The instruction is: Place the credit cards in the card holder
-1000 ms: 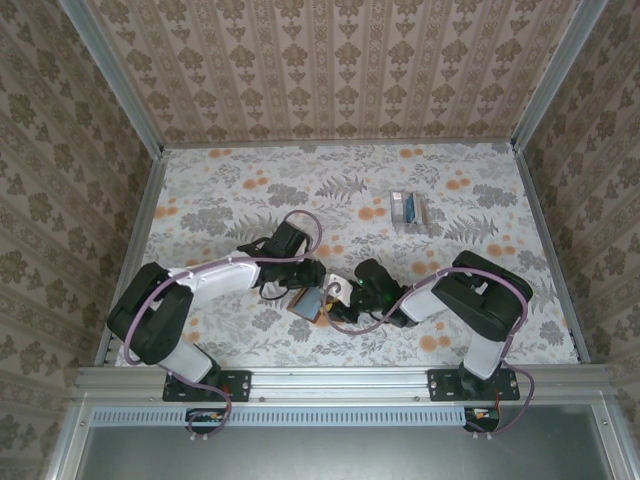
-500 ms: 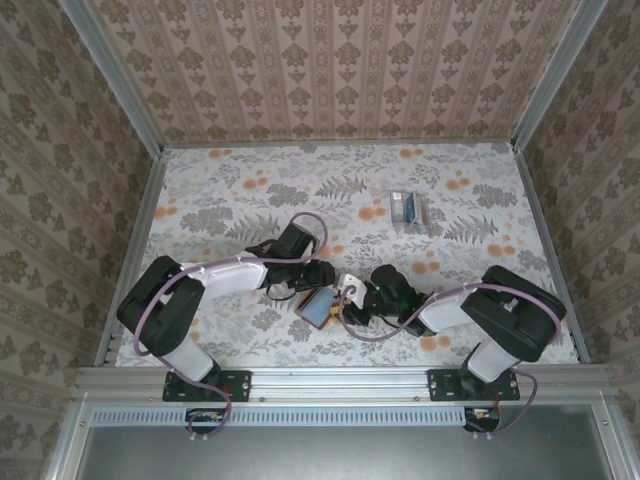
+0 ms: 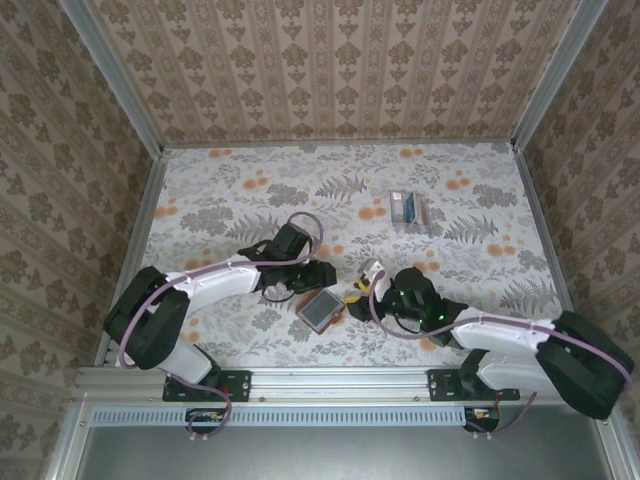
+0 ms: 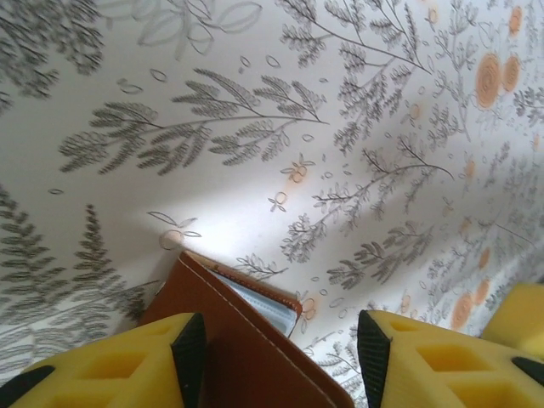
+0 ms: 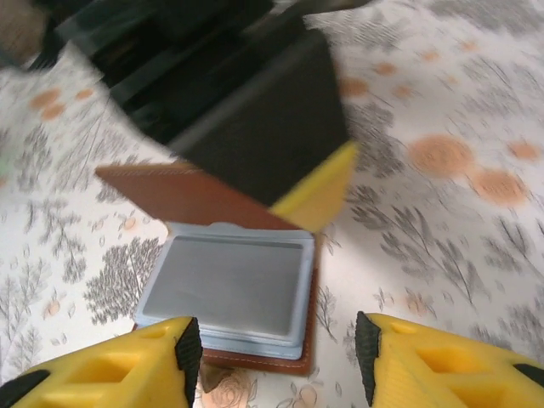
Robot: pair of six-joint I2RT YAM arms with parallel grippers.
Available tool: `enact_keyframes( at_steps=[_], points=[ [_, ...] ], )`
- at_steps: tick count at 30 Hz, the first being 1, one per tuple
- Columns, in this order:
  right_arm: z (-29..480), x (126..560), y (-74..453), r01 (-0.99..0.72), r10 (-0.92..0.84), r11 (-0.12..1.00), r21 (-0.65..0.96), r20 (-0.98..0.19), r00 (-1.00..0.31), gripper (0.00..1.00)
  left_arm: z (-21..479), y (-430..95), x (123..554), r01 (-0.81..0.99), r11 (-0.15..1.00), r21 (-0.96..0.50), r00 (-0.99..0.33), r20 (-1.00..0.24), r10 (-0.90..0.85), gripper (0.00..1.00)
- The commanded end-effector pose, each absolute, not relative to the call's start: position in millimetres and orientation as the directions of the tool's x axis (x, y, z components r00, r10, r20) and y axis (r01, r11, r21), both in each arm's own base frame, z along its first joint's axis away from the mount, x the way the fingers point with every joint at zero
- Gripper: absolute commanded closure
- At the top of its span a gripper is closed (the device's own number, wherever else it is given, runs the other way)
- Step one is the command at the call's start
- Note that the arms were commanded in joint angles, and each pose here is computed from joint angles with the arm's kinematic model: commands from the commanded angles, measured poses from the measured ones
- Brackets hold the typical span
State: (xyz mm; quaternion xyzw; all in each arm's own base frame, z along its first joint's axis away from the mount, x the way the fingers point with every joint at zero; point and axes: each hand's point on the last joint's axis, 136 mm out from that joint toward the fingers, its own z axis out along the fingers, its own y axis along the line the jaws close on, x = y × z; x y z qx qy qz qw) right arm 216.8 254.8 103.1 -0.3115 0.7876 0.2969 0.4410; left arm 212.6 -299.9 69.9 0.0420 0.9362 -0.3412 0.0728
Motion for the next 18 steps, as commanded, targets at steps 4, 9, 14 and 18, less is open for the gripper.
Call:
enact_keyframes(
  at_steps=[4, 9, 14, 18],
  points=[
    [81.6, 210.5, 216.0, -0.147, 0.196, 0.8, 0.582, -0.485, -0.853, 0.57, 64.7, -315.8, 196.5, 0.088, 0.703, -0.705, -0.996, -0.076, 0.049, 0.5],
    [78.6, 195.8, 225.9, 0.08, 0.397, 0.637, 0.767, -0.237, -0.887, 0.51, 73.8, -323.6, 197.1, 0.054, 0.656, -0.753, -0.998, -0.053, 0.022, 0.51],
    [92.1, 185.6, 248.1, -0.113, 0.174, 0.664, 0.739, -0.301, -0.938, 0.52, 91.9, -320.7, 198.7, 0.067, 0.643, -0.763, -0.997, -0.081, 0.008, 0.48],
    [77.9, 177.1, 266.8, -0.242, -0.006, 0.661, 0.711, -0.318, -0.948, 0.53, 106.4, -312.5, 196.1, 0.094, 0.646, -0.758, -0.993, -0.115, 0.009, 0.48]
  ],
)
